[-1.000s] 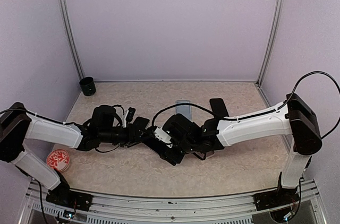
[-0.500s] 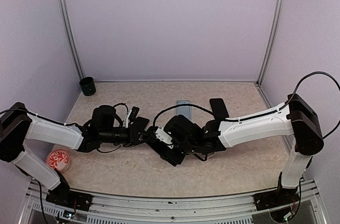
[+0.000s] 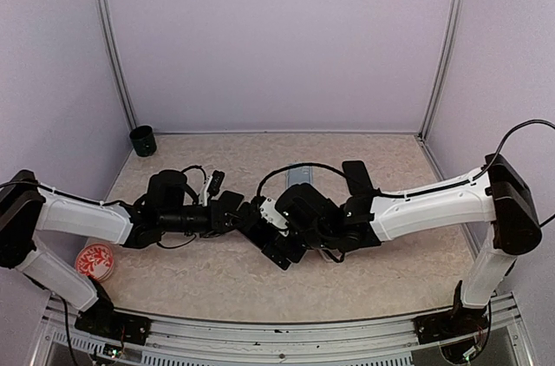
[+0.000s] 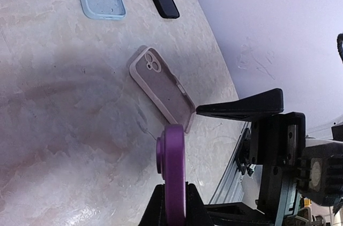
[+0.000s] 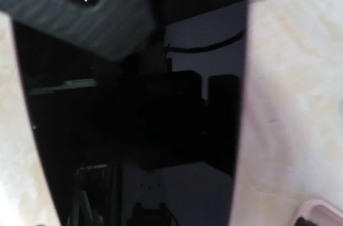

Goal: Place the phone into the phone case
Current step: Pass from the right arm to the left, then move the phone case to the center of the board.

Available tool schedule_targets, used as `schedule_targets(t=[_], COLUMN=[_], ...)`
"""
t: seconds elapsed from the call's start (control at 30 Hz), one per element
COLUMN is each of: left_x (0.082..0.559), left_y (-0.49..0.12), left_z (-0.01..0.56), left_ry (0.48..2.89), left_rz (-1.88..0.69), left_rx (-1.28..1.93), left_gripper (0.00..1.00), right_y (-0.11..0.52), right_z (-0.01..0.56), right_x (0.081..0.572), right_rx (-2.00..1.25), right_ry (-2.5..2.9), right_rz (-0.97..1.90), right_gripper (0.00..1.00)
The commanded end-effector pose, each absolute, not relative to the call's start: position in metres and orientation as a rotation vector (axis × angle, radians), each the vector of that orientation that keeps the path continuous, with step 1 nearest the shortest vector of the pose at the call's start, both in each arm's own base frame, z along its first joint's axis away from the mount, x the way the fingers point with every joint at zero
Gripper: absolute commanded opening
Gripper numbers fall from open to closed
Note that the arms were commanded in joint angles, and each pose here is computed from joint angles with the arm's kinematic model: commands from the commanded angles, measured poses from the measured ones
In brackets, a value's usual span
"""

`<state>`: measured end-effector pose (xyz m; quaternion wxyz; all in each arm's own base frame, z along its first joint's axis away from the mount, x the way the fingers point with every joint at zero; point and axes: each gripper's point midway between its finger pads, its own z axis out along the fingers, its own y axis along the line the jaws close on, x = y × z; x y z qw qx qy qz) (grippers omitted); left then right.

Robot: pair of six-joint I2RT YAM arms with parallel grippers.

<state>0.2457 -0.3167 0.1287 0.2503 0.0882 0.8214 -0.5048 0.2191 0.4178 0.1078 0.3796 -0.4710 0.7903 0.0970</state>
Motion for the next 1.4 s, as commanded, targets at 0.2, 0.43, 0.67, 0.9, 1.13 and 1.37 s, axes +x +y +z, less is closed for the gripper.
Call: schedule_targets(t=[0.2, 0.43, 0.67, 0.9, 1.13, 1.37], left_x=[0.26, 0.265, 0.269, 0.268, 0.267, 0.267], left_y=[-0.33, -0.33, -0.324, -0.319, -0.313, -0.308], left_z=[0.193, 0.216, 0.225, 0.224, 0.223, 0.22], left_ry=[2.032, 1.974, 1.956, 1.957, 1.965, 1.97], left_rz=[-1.425, -1.425, -1.393, -1.386, -1.36, -1.35], left_rx=[0.302, 0.294, 0.268, 0.245, 0.234, 0.222], left_gripper=[0.0, 0.0, 0.0, 0.0, 0.0, 0.0], right_y=[0.383, 0.335, 0.287, 0.28, 0.292, 0.327], right_z=[0.18, 0.194, 0.152, 0.095, 0.051, 0.04], right_x=[0.221, 0.242, 0.269, 0.291, 0.31, 0.318], right_rx=[-0.87, -0.591, -0.368, -0.342, -0.357, -0.504], right_ry=[1.953, 2.028, 2.229, 2.408, 2.534, 2.54], right_rz=[0.392, 0.483, 0.511, 0.515, 0.575, 0.693], right_gripper=[0.99, 0.99, 0.97, 0.96, 0.93, 0.88])
